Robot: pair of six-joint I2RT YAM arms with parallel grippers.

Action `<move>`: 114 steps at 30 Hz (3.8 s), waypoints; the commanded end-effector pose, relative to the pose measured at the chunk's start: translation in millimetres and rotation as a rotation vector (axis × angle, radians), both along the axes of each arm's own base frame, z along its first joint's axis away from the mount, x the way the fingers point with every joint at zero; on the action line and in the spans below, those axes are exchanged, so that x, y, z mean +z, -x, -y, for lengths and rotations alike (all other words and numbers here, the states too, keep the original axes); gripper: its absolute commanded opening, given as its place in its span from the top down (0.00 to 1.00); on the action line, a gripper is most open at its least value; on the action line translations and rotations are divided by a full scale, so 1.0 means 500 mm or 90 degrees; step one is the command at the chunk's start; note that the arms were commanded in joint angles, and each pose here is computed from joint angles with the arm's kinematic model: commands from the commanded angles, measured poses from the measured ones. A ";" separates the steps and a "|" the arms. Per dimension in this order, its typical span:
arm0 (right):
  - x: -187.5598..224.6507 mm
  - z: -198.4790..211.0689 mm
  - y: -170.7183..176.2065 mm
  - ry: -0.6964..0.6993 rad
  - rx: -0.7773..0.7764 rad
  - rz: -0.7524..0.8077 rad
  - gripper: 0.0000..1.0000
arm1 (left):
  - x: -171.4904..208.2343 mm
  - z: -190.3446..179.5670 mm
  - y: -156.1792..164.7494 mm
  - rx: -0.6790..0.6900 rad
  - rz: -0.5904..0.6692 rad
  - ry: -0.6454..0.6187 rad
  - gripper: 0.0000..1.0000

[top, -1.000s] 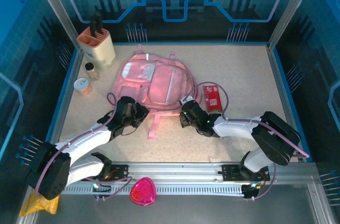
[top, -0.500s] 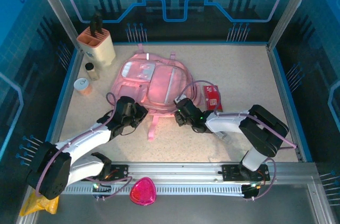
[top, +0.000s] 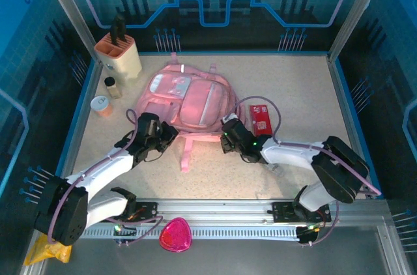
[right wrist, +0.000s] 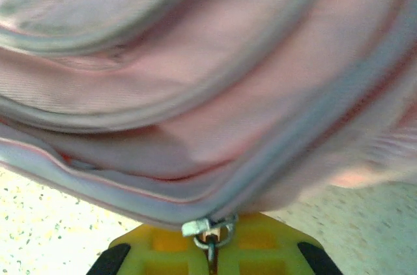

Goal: Pack the student bag
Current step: Zip the student bag at the center of the table.

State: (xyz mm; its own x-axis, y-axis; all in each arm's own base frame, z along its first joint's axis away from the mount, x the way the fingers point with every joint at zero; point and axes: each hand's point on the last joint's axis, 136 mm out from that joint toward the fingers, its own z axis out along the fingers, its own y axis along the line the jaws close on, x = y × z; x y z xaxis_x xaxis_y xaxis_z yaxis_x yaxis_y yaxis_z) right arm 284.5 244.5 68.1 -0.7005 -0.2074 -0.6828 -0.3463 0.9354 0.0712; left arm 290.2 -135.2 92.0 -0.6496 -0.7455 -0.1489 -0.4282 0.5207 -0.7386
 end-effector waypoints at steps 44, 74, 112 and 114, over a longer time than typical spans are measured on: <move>-0.016 -0.135 0.117 -0.027 0.121 -0.135 1.00 | -0.042 0.205 -0.028 -0.038 -0.021 0.123 0.61; 0.025 0.093 0.080 0.033 -0.013 -0.115 1.00 | 0.016 -0.085 -0.059 0.010 -0.006 -0.111 1.00; 0.026 -0.175 0.115 -0.053 0.180 -0.134 1.00 | 0.041 0.048 0.058 -0.030 -0.010 0.057 0.23; 0.025 -0.174 0.115 -0.053 0.178 -0.133 1.00 | 0.027 0.064 0.064 -0.017 -0.014 0.069 0.23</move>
State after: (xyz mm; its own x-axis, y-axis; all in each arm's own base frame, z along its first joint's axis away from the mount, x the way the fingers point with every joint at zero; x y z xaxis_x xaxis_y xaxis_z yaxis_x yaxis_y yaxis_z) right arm 231.6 317.3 74.7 -0.7561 -0.3581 -0.5478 -0.5368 0.8182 0.2060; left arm 255.3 -165.7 112.1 -0.7462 -0.6576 -0.1033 -0.3622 0.5313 -0.7659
